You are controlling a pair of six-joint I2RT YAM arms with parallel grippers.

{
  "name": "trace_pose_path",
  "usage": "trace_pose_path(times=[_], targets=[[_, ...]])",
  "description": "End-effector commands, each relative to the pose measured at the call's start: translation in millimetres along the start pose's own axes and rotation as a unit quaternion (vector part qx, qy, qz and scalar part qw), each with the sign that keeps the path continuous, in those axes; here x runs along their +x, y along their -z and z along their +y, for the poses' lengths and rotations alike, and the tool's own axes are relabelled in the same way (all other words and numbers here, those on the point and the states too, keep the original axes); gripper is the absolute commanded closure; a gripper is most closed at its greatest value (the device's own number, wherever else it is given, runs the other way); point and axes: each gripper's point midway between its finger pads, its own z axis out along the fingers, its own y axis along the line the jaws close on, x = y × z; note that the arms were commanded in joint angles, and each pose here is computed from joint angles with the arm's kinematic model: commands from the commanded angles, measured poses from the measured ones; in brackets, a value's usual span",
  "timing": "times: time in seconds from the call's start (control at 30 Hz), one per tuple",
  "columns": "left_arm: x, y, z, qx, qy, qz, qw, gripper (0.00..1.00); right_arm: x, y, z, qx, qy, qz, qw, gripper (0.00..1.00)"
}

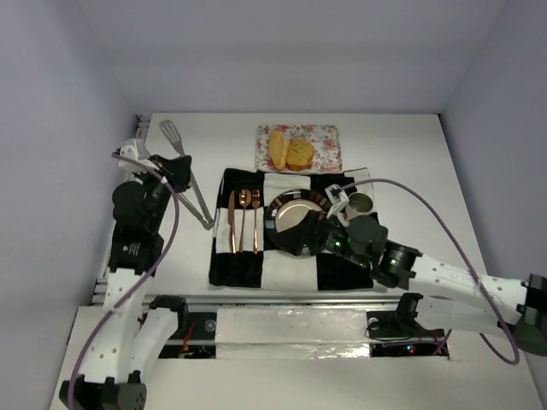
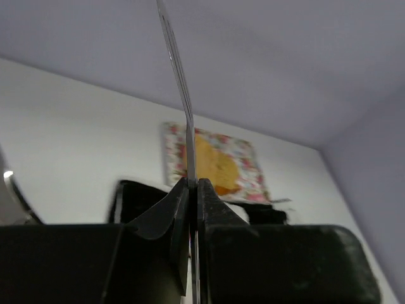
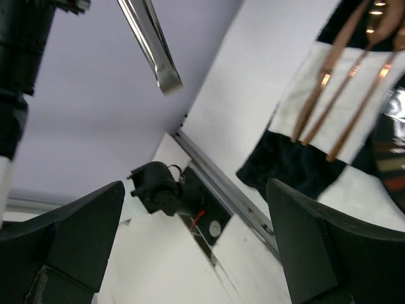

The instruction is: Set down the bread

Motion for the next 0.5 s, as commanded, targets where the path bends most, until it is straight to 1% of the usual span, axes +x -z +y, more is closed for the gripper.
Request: trace_pose_path(times=[0.0,0.03,0.07,0.1,0.13,0.17,0.2,0.27,0.3,0.37,0.4,0.43,0.47], targets=[[18,26,-58,0.166,0.070,0.036,0.983,1.00,-35,-17,73,-0.129,-0.017,-0.046,0.990,0.00],[17,33,-69,0.198,0.088,0.034,0.976,1.00,-40,-21,81,-0.140,-0.019,-0.050,0.989,0.00],[11,44,-84,0.244,0.127,0.019,0.961,1.00,-30,-30,80,-0.145,-0.018,-0.034,0.989,0.00],[15,57,-97,0.288,0.142,0.030,0.947,1.00,-36,-31,90,-0.169,-0.022,-0.048,0.984,0.00],[12,65,-104,0.314,0.161,0.024,0.935,1.00,-37,-33,93,-0.180,-0.021,-0.052,0.982,0.00],[7,79,-112,0.352,0.198,0.009,0.915,1.00,-36,-35,98,-0.193,-0.021,-0.049,0.980,0.00],[7,85,-115,0.367,0.209,0.009,0.906,1.00,-35,-40,99,-0.198,-0.021,-0.048,0.979,0.00],[4,95,-119,0.395,0.220,-0.004,0.892,1.00,-29,-43,105,-0.211,-0.013,-0.039,0.977,0.00],[5,98,-120,0.403,0.231,0.000,0.886,1.00,-28,-43,115,-0.226,-0.010,-0.036,0.973,0.00],[7,101,-120,0.411,0.231,-0.004,0.882,1.00,-19,-51,115,-0.222,0.001,-0.026,0.975,0.00],[8,103,-120,0.418,0.233,-0.005,0.878,1.00,-17,-56,118,-0.214,0.003,-0.020,0.977,0.00],[7,108,-122,0.427,0.245,-0.003,0.870,1.00,-12,-67,107,-0.190,0.003,-0.012,0.982,0.00],[10,109,-121,0.430,0.251,-0.001,0.868,1.00,-12,-73,100,-0.171,0.002,-0.017,0.985,0.00]])
